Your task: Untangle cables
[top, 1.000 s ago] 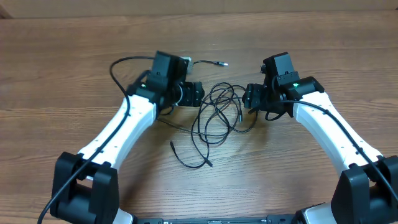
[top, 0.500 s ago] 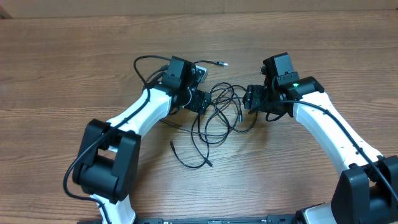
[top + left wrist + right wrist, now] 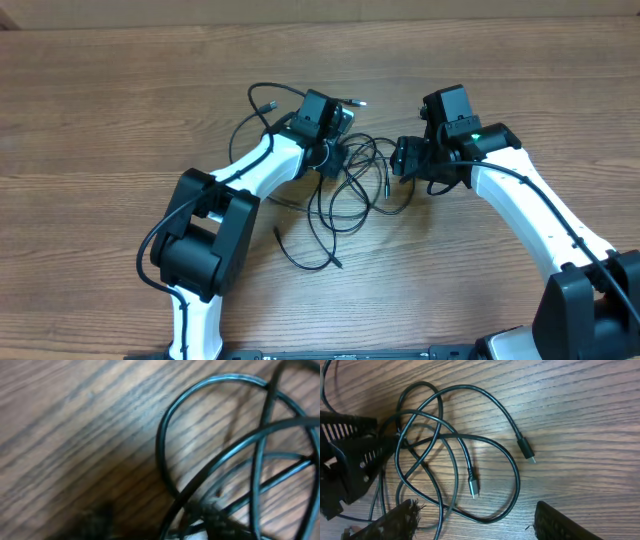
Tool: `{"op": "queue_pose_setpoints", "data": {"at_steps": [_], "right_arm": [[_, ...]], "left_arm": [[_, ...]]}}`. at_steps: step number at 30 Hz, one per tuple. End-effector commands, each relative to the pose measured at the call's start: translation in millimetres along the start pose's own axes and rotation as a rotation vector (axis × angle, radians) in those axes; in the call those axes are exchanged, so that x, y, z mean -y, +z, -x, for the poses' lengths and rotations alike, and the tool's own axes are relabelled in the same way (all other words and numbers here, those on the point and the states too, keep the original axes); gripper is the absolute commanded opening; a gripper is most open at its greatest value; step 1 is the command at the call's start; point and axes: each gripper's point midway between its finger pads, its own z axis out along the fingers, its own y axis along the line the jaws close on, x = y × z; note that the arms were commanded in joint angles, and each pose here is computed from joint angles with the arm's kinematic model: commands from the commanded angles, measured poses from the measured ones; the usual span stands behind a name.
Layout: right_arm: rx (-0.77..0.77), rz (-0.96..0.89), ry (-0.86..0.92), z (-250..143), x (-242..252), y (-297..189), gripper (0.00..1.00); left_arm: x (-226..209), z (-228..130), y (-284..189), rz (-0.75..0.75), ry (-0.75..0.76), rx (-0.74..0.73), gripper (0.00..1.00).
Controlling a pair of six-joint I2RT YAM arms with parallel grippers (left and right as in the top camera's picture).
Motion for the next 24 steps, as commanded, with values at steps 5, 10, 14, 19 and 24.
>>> {"op": "queue_pose_setpoints", "data": {"at_steps": [5, 10, 14, 19, 24], "right_arm": [[0.003, 0.004, -0.006, 1, -1, 2, 0.76], [0.016, 0.016, -0.009, 4, -4, 2, 0.77], [0.018, 0.033, -0.011, 5, -7, 2, 0.77], [0.031, 0.039, -0.012, 8, -9, 2, 0.77], [0.026, 0.06, -0.013, 8, -12, 1, 0.78]], "left_arm": [[-11, 28, -36, 0.069, -0.022, 0.005, 0.04], [16, 87, -131, -0.072, -0.052, 0.129, 0.04], [38, 112, -201, -0.154, -0.027, 0.228, 0.04], [46, 126, -264, -0.151, 0.0, 0.349, 0.04], [25, 133, -325, -0.007, -0.01, 0.488, 0.04]]}}
